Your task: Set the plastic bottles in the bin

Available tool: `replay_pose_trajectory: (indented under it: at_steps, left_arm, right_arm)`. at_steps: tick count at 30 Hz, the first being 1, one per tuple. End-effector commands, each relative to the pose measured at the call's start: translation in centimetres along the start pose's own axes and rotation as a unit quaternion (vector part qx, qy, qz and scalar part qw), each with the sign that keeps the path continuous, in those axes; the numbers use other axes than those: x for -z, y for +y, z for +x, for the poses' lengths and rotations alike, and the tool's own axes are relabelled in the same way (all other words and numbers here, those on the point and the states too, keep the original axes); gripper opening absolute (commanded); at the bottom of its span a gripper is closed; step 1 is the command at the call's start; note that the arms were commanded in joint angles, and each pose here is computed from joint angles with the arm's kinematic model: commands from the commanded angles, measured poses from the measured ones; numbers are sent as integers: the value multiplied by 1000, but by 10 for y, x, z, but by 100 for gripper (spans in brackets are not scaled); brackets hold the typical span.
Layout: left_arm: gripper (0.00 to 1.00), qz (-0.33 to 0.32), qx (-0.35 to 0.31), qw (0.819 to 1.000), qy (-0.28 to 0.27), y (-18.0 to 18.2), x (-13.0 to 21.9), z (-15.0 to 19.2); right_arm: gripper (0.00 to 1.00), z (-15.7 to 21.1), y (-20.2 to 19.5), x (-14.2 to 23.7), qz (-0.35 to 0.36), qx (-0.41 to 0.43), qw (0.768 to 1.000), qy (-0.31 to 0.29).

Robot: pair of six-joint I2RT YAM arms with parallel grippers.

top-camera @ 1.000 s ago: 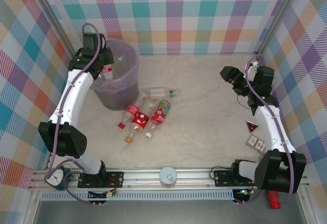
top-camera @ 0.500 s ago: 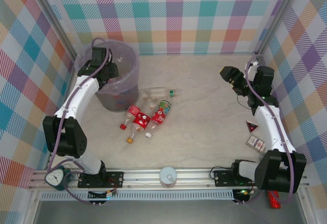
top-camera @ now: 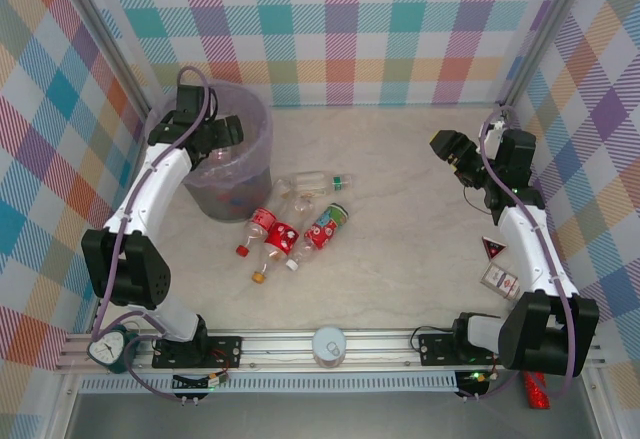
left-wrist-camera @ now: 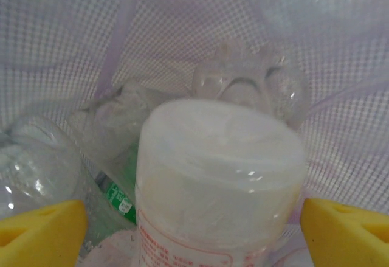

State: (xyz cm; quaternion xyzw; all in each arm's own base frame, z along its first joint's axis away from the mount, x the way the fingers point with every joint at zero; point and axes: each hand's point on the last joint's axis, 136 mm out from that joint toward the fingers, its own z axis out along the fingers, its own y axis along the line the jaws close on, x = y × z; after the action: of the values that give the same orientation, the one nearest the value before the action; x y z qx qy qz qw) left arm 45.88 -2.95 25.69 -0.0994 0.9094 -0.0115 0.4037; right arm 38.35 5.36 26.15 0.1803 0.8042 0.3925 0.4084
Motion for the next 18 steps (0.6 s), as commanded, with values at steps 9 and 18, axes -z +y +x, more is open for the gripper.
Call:
replay_pose_trajectory:
  at_steps: [9, 18]
  left_arm:
    - [92, 0, -40, 997, -66, -2, 70, -53]
    - [94, -36, -87, 986, -139, -17, 171, -68]
  right_arm:
    - [92, -1, -1, -7, -10, -1, 1000, 15]
    - [96, 3, -5, -14, -11, -8, 999, 33]
